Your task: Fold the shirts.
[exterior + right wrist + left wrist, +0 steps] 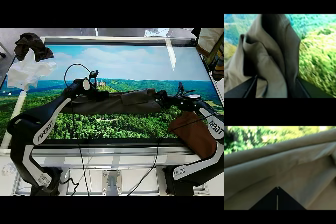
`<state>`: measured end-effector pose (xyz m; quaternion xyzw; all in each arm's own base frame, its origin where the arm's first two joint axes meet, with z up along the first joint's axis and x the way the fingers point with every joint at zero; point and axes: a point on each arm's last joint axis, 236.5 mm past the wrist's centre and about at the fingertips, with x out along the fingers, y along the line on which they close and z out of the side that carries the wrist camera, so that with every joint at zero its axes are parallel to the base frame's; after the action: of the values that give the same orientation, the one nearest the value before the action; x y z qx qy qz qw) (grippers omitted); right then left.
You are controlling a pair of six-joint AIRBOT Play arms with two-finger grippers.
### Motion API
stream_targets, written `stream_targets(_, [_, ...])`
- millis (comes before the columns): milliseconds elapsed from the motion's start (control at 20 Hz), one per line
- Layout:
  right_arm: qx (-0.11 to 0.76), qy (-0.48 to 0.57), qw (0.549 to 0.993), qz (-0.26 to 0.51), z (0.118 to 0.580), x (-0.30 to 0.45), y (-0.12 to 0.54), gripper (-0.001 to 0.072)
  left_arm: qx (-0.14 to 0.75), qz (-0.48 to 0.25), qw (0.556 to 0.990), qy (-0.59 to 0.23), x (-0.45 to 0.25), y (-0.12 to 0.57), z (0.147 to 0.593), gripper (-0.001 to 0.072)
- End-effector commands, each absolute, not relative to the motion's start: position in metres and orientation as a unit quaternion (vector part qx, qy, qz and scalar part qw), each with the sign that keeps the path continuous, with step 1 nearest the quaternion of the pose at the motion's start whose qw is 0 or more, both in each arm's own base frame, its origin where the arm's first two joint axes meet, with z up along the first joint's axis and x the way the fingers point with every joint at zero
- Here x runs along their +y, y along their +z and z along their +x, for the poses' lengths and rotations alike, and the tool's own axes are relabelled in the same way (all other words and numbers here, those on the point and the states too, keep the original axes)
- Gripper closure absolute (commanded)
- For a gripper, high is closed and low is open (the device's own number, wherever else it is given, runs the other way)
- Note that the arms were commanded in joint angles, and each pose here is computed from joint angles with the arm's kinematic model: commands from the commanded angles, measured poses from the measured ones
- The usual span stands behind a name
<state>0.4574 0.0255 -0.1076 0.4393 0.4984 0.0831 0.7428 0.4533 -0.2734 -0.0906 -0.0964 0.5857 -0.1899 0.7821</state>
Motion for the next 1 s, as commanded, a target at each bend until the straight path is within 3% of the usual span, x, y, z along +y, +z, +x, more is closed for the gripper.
stream_targets(0, [0.492, 0.077, 0.741, 0.451, 0.463, 0.024, -0.113, 0.0158, 0.608, -0.091, 0.767, -0.184, -0.271, -0.102, 0.444, 0.0693])
stream_targets(200, [0.479, 0.092, 0.747, 0.452, 0.47, 0.035, -0.106, 0.0172, 0.616, -0.113, 0.757, -0.188, -0.279, -0.105, 0.44, 0.0693])
stream_targets(250, [0.484, 0.098, 0.746, 0.447, 0.469, 0.042, -0.107, 0.0213, 0.619, -0.12, 0.752, -0.192, -0.282, -0.107, 0.438, 0.0693])
stream_targets(300, [0.488, 0.106, 0.745, 0.441, 0.468, 0.051, -0.106, 0.0312, 0.623, -0.125, 0.747, -0.196, -0.285, -0.107, 0.435, 0.0693])
stream_targets(350, [0.492, 0.113, 0.744, 0.437, 0.467, 0.059, -0.106, 0.0344, 0.625, -0.125, 0.745, -0.198, -0.287, -0.107, 0.433, 0.0693])
stream_targets(500, [0.502, 0.131, 0.738, 0.431, 0.462, 0.077, -0.105, 0.0347, 0.633, -0.117, 0.735, -0.212, -0.298, -0.107, 0.422, 0.0692])
stream_targets(550, [0.507, 0.141, 0.733, 0.432, 0.459, 0.082, -0.103, 0.0427, 0.635, -0.115, 0.733, -0.215, -0.301, -0.107, 0.419, 0.0692])
stream_targets(600, [0.512, 0.151, 0.726, 0.434, 0.455, 0.087, -0.101, 0.0619, 0.637, -0.112, 0.731, -0.22, -0.304, -0.107, 0.415, 0.0692])
stream_targets(650, [0.515, 0.158, 0.722, 0.435, 0.453, 0.09, -0.1, 0.0691, 0.639, -0.11, 0.728, -0.223, -0.308, -0.107, 0.411, 0.0692])
stream_targets(950, [0.503, 0.176, 0.742, 0.407, 0.448, 0.079, -0.067, 0.0691, 0.648, -0.108, 0.718, -0.229, -0.313, -0.107, 0.403, 0.0692])
